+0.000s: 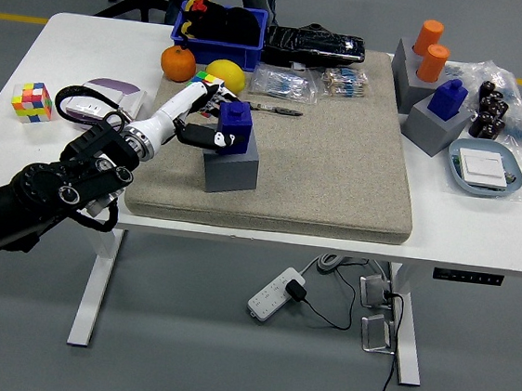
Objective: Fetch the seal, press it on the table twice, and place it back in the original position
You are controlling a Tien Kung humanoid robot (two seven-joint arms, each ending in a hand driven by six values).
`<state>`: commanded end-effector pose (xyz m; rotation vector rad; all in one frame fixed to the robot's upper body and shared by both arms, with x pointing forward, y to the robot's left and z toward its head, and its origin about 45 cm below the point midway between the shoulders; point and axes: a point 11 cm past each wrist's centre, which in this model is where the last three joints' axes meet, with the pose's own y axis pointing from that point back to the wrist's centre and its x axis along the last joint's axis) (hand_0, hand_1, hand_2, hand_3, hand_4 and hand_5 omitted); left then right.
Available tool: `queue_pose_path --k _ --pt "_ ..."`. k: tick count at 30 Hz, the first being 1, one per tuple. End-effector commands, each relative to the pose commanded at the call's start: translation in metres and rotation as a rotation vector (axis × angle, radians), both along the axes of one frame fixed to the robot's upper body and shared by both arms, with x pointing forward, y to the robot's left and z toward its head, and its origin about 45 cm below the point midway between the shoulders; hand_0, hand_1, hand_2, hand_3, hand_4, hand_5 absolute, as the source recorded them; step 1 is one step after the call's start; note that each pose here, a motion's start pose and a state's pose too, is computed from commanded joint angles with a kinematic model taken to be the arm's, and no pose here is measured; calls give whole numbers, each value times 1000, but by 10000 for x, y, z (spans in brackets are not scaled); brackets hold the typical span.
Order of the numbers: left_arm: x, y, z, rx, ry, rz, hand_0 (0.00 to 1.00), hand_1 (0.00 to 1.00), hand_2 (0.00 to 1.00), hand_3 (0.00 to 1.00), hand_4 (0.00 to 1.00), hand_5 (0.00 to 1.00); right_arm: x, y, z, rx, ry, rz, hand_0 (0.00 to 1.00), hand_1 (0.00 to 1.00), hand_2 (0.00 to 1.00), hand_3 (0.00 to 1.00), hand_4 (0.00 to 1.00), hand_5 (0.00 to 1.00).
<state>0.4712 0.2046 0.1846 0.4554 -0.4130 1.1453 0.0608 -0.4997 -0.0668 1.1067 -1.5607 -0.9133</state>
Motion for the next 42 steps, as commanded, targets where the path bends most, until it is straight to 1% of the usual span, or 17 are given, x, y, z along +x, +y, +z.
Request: queue_pose_path --k 9,21,30,35,42 --pt "17 -14 9 2 -6 4 667 497 472 611 699 2 7 -2 2 0 -2 -1 837 774 744 719 753 518" --pt "11 -8 -23 27 -2 -2 666 497 472 611 698 2 12 0 3 0 -3 -1 837 774 743 720 753 518" --pt "56 59 59 37 -21 5 667 497 471 611 697 2 4 -4 3 0 -2 -2 837 774 743 719 754 518" --pt "71 99 80 43 -25 11 666 497 471 611 698 2 5 -2 2 0 -4 -4 837 774 743 720 754 518" --pt "51 95 40 47 -13 6 666 497 470 610 697 2 2 -3 2 0 -3 -4 836 774 744 719 753 518"
